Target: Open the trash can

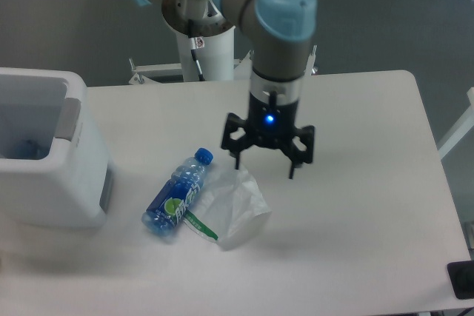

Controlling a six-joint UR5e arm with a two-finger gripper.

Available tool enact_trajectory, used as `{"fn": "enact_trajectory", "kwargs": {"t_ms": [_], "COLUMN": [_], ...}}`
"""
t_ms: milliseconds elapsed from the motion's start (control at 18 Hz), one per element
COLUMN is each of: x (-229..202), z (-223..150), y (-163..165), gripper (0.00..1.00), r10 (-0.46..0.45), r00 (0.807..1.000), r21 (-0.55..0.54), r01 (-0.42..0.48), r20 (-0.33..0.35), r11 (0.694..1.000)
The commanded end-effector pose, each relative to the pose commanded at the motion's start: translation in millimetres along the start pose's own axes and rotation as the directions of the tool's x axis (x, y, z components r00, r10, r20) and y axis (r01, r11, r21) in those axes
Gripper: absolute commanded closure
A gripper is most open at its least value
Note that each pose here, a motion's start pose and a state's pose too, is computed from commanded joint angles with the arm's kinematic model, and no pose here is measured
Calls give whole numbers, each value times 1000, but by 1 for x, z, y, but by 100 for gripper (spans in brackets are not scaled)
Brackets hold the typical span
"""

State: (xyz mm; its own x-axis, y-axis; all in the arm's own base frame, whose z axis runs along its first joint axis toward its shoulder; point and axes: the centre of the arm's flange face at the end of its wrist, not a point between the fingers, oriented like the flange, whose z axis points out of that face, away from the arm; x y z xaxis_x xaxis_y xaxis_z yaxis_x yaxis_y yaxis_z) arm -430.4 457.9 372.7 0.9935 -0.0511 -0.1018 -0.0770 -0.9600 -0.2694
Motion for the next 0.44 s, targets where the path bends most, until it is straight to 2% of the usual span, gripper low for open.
{"fn": "enact_trajectory", "kwargs": {"t_ms": [278, 444], "x": [-19, -30], "z": [15, 30], "y": [27, 38], "gripper": [0, 0], "r10": [92, 81], "r00": [996, 997], "r21": [-86, -117], "r01": [-91, -81], "r20": [9, -2], "r11": [992, 990]}}
